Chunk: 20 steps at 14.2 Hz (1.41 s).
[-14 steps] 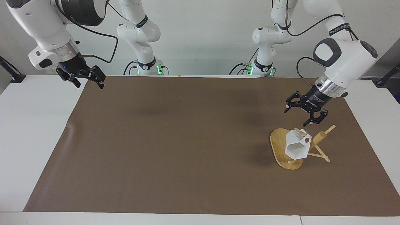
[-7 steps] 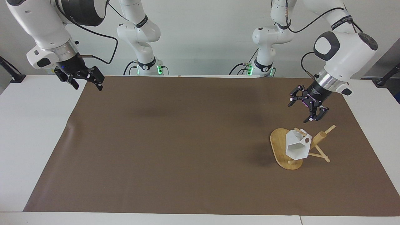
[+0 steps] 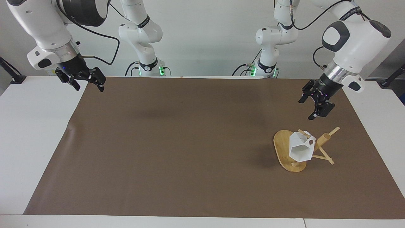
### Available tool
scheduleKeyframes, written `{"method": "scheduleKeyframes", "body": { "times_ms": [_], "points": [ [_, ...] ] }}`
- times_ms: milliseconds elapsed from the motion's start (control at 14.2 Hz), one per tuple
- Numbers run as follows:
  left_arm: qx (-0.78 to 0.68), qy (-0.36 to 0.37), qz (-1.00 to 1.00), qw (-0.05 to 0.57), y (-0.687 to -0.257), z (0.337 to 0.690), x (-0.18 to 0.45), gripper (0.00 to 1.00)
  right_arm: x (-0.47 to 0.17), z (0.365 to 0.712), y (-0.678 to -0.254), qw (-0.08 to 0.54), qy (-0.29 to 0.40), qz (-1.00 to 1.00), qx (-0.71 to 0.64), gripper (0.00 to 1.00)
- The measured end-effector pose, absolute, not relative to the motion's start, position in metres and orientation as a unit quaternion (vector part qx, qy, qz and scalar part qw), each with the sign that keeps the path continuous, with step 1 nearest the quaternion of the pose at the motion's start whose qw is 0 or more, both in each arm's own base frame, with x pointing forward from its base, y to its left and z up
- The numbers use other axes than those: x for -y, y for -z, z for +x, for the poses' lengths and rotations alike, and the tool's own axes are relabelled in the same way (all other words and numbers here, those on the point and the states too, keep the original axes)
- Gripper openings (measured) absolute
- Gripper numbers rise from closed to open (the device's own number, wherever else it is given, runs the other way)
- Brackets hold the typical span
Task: Hang cup on rack
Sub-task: 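Open the left gripper and draw it back from the cup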
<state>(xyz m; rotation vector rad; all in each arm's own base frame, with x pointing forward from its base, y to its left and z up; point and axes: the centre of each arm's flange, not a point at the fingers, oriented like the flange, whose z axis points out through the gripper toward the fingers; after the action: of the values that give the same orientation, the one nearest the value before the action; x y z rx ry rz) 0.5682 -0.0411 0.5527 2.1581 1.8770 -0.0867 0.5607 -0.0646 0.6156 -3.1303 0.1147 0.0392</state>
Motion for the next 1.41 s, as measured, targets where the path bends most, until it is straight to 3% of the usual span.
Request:
{"method": "scheduleKeyframes", "body": {
  "times_ms": [774,1407],
  "points": [
    [-0.200,-0.048,0.977,0.049,-0.596,0.570,0.033,1.00,0.064,0.561,-0.616,0.004,-0.013,-0.999,-0.036,1.00],
    [0.047,-0.007,0.999,0.005,-0.621,0.555,0.031,1.00,0.064,0.561,-0.616,0.004,-0.013,-0.999,-0.036,1.00]
  ]
}}
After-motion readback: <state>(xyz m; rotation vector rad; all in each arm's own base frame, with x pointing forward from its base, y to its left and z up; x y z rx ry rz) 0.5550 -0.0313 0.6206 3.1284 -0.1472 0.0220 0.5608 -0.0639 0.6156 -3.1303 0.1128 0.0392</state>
